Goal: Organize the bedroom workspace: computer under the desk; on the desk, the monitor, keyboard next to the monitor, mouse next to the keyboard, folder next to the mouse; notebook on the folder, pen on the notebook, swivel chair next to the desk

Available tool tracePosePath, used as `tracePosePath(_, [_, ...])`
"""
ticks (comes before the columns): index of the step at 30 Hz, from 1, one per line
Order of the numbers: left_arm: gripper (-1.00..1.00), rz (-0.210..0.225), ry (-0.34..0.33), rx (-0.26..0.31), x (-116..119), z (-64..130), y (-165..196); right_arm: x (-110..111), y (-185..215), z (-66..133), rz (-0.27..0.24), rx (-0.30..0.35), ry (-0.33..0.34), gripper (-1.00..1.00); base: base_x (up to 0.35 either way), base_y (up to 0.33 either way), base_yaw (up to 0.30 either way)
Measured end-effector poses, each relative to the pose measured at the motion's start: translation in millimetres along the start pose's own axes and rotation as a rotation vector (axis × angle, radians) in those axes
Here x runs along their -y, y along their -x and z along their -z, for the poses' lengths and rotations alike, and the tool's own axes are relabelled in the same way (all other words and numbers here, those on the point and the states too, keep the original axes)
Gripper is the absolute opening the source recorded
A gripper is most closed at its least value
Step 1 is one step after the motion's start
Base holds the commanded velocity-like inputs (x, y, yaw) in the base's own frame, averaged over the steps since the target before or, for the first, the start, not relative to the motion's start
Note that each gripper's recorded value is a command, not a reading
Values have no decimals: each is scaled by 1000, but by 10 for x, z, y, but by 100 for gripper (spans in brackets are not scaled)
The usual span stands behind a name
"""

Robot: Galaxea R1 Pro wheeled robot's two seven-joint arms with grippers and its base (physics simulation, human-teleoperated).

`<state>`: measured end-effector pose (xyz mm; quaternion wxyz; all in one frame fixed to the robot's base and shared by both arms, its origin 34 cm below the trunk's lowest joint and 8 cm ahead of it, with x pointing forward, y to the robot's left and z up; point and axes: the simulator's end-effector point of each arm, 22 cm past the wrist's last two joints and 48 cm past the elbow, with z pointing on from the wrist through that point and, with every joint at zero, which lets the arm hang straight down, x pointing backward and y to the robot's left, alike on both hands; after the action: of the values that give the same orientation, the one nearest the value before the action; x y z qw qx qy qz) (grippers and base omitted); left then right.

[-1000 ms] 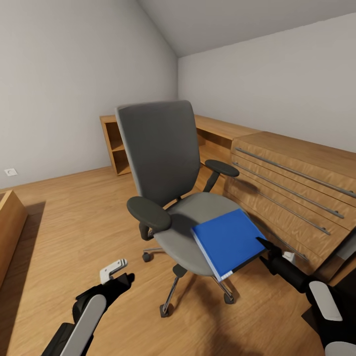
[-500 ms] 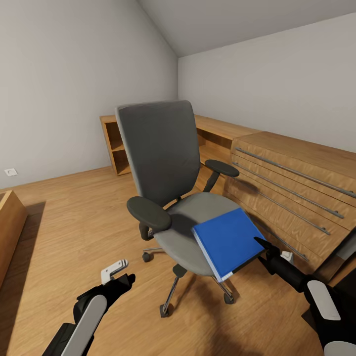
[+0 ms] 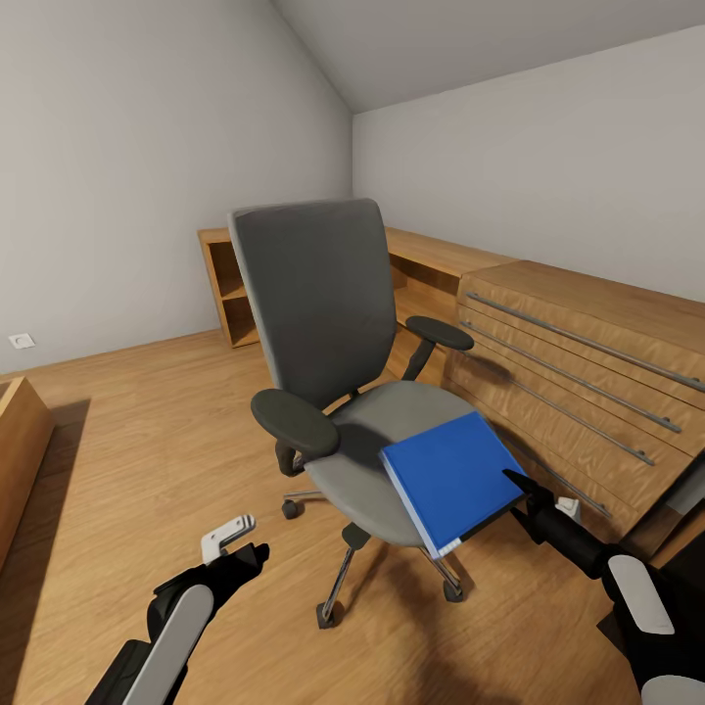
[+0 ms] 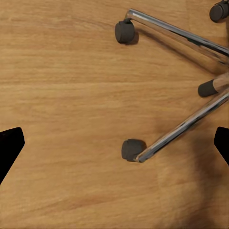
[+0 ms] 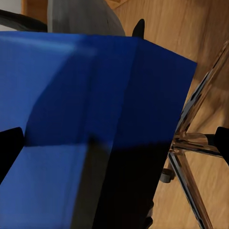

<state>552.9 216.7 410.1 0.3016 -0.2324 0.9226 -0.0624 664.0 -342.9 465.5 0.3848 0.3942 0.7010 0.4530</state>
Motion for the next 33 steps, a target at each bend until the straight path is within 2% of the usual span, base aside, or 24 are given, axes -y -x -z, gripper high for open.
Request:
tracePosePath(8, [100,-1,0,-1,3,-1,-4,-2,-2,-1,1,-1,0,100,0,0,0])
tracePosePath(9, [100,-1,0,-1,3,-1,-5,-3,-2,-1,2,-1,0,-100,0,0,0])
tracePosePath(26, [100,-9,-4,-3,31,3,-26,-55,9,0,-11,3,20,-100,0,0,0])
tracePosePath(33, [100,-9,-17,22,79,103,65,-163,34,41,16,8,23,-100,0,0,0])
